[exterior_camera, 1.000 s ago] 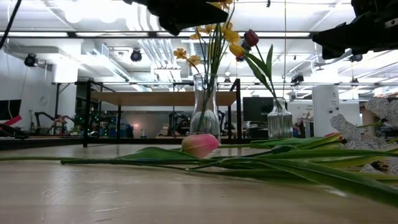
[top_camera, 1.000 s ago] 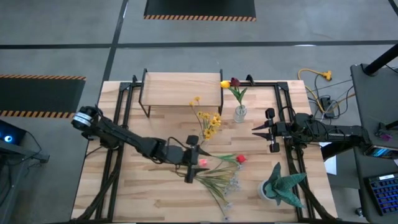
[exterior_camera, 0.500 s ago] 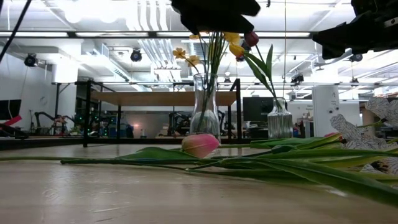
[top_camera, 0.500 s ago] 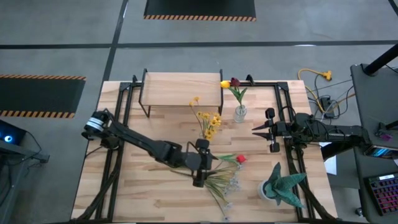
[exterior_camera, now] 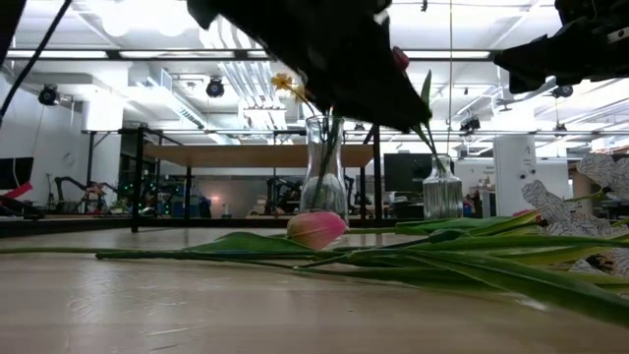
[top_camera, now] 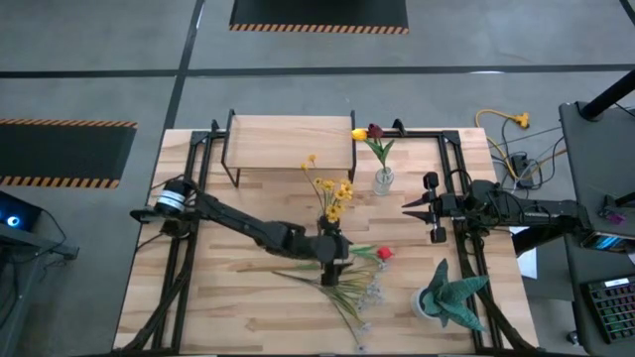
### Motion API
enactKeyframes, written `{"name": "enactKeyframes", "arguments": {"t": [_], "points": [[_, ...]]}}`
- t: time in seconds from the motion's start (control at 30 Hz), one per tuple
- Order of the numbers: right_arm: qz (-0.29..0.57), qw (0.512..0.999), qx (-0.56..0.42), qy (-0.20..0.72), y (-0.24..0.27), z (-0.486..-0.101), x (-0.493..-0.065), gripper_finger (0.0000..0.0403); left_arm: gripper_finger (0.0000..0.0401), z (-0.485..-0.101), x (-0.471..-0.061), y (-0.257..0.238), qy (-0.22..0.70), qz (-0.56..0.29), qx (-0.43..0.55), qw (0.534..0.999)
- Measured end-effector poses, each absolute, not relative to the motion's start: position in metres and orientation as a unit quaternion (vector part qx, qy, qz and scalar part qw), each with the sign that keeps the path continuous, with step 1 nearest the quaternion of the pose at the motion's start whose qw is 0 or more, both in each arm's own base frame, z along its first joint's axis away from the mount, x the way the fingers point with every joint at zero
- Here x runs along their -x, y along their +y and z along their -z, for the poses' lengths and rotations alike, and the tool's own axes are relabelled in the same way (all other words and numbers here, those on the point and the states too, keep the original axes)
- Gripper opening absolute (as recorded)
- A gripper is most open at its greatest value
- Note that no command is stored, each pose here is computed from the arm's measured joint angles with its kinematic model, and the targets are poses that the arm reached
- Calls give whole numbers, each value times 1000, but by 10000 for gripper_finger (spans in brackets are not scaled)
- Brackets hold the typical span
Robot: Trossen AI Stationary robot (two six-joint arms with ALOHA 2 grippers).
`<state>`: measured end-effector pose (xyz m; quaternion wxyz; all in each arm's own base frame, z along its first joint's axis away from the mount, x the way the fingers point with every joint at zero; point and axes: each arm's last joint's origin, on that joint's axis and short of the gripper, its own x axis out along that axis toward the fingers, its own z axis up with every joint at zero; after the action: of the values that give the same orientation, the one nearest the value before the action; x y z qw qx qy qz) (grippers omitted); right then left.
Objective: Pick and place flowers into a vace then onto a shelf
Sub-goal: Put the red tulip into the bottom transparent vase
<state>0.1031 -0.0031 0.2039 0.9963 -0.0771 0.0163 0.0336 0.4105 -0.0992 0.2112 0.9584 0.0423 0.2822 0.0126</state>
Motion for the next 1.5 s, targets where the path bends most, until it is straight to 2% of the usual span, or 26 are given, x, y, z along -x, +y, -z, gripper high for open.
{"name": "enactKeyframes", "arguments": {"t": [0.27, 0.67, 0.93, 1.5], "points": [[-34, 996, 77, 16, -3, -204, -103, 63, 244, -196, -418, -90, 296, -32, -35, 954], [-34, 996, 78, 16, -3, -204, -103, 57, 244, -194, -416, -92, 300, -30, -27, 953], [-34, 996, 78, 16, -3, -204, -103, 57, 244, -191, -413, -109, 308, 21, -9, 951], [-34, 996, 76, 17, -3, -204, -103, 57, 244, -195, -410, -110, 306, 10, -50, 951]]}}
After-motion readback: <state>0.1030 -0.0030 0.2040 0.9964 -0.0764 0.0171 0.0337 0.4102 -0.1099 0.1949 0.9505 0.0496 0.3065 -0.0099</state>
